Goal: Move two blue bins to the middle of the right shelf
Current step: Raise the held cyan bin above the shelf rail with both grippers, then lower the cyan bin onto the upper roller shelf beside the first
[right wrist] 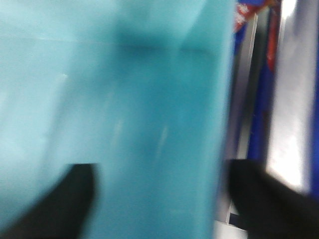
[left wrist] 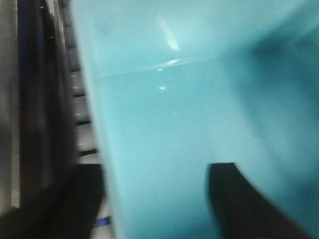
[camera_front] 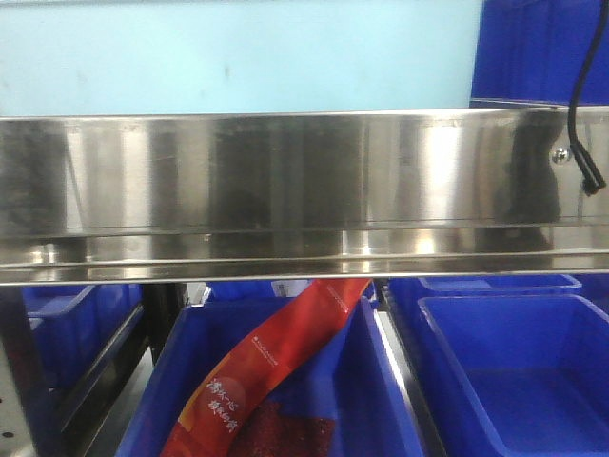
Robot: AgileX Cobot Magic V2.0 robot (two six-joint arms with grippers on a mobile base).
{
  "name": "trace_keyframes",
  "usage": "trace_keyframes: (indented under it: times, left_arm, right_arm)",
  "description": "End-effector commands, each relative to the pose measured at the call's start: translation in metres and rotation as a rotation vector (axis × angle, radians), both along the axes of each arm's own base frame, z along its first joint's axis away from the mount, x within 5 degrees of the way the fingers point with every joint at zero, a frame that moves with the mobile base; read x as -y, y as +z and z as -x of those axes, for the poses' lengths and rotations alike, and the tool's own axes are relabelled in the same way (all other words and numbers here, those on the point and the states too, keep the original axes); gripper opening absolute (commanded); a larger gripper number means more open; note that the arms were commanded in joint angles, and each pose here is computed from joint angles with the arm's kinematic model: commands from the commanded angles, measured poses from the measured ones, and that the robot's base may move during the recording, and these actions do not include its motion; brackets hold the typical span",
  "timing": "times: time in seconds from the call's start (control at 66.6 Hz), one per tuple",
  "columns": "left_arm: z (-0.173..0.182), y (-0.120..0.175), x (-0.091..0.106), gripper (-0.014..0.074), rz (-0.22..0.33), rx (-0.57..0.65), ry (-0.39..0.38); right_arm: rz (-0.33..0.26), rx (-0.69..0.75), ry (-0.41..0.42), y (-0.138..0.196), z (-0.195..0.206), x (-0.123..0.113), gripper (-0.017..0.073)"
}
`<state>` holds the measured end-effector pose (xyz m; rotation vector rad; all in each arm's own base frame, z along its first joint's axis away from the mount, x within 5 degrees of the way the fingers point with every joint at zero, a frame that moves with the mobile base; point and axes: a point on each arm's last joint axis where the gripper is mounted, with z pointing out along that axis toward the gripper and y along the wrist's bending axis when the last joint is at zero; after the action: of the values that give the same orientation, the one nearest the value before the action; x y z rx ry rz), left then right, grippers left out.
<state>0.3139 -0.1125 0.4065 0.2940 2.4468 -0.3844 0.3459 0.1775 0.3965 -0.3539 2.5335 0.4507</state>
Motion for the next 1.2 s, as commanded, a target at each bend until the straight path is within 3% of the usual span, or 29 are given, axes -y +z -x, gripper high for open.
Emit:
trace_keyframes:
  times: [0.0, 0.09, 0.376, 0.421, 0.481, 0.616, 0.676, 0.781, 0.887, 1.187]
  left_arm:
    - [0.006, 0.013, 0.003, 0.0521, 0.038, 0.043, -0.013]
    - [0.013, 0.020, 0.001, 0.0603, 0.046, 0.065, -0.014]
    - [0.055, 0.061, -0.013, 0.0563, 0.085, 0.198, -0.015]
    - [0.064, 0.069, -0.017, 0.0519, 0.078, 0.229, -0.010]
    - [0.074, 0.076, -0.022, 0.0396, 0.063, 0.265, -0.002]
    - [0.097, 0.091, -0.033, 0.0061, 0.042, 0.335, 0.012]
    - [0.108, 0.093, -0.038, -0.0116, 0.031, 0.357, 0.019]
    - [0.122, 0.089, -0.046, -0.0111, 0.003, 0.388, 0.044]
    - [0.138, 0.079, -0.054, -0.0111, 0.006, 0.431, 0.073]
    - [0.191, 0.014, -0.073, -0.0111, 0.054, 0.612, 0.100]
  right_arm:
    - [-0.003, 0.047, -0.007, 0.010, 0.003, 0.003, 0.0568]
    - [0.012, 0.076, -0.014, 0.018, 0.007, 0.007, 0.0559]
    - [0.059, 0.257, -0.056, 0.066, 0.040, 0.034, 0.0558]
    - [0.058, 0.282, -0.061, 0.074, 0.047, 0.039, 0.0538]
    - [0.056, 0.302, -0.066, 0.081, 0.055, 0.043, 0.0480]
    - [0.062, 0.316, -0.066, 0.094, 0.073, 0.052, 0.0199]
    - [0.088, 0.307, -0.044, 0.093, 0.079, 0.055, 0.0029]
    - [0.121, 0.307, -0.039, 0.085, 0.088, 0.061, -0.0167]
    - [0.143, 0.343, -0.048, 0.075, 0.096, 0.068, -0.0162]
    - [0.113, 0.421, -0.035, 0.023, 0.138, 0.086, -0.0162]
